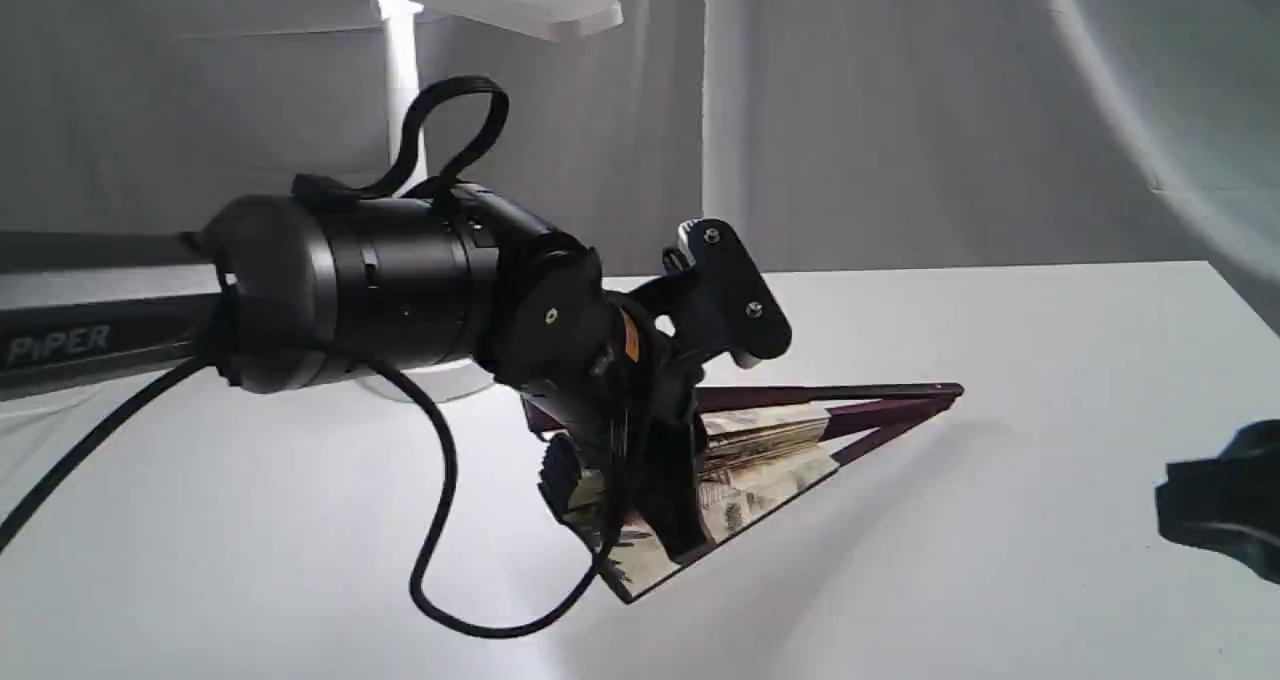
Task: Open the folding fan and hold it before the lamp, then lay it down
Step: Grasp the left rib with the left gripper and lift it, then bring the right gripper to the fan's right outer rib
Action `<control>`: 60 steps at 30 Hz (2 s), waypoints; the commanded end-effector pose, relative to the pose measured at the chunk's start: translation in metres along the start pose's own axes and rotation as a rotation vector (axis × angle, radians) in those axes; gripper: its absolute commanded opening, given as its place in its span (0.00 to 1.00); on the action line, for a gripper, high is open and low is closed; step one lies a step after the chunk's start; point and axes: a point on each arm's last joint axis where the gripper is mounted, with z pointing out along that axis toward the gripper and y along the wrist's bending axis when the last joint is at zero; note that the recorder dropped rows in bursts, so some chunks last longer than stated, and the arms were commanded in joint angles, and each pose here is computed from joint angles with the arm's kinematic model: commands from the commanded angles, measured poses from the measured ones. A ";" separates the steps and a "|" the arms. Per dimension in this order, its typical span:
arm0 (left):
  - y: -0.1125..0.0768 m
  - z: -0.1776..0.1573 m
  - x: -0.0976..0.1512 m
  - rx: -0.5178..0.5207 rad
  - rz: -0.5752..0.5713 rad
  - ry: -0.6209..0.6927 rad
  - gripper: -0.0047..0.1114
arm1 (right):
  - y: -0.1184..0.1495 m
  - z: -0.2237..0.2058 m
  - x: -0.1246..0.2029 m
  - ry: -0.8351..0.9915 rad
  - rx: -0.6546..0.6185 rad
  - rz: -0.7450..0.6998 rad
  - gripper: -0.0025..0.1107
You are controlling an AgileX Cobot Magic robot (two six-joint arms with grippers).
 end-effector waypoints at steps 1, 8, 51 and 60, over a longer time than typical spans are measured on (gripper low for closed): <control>0.000 -0.013 -0.002 0.007 0.078 0.011 0.04 | 0.004 0.010 -0.021 0.090 -0.054 0.035 0.40; -0.005 -0.027 -0.003 0.079 0.200 0.003 0.04 | 0.007 0.028 -0.061 0.213 -0.109 0.000 0.40; 0.028 -0.079 0.010 0.245 0.534 -0.326 0.04 | 0.029 0.157 -0.114 0.224 -0.847 -0.089 0.40; 0.030 -0.075 0.012 0.243 0.564 -0.328 0.04 | 0.026 0.172 -0.109 0.240 -0.860 -0.064 0.40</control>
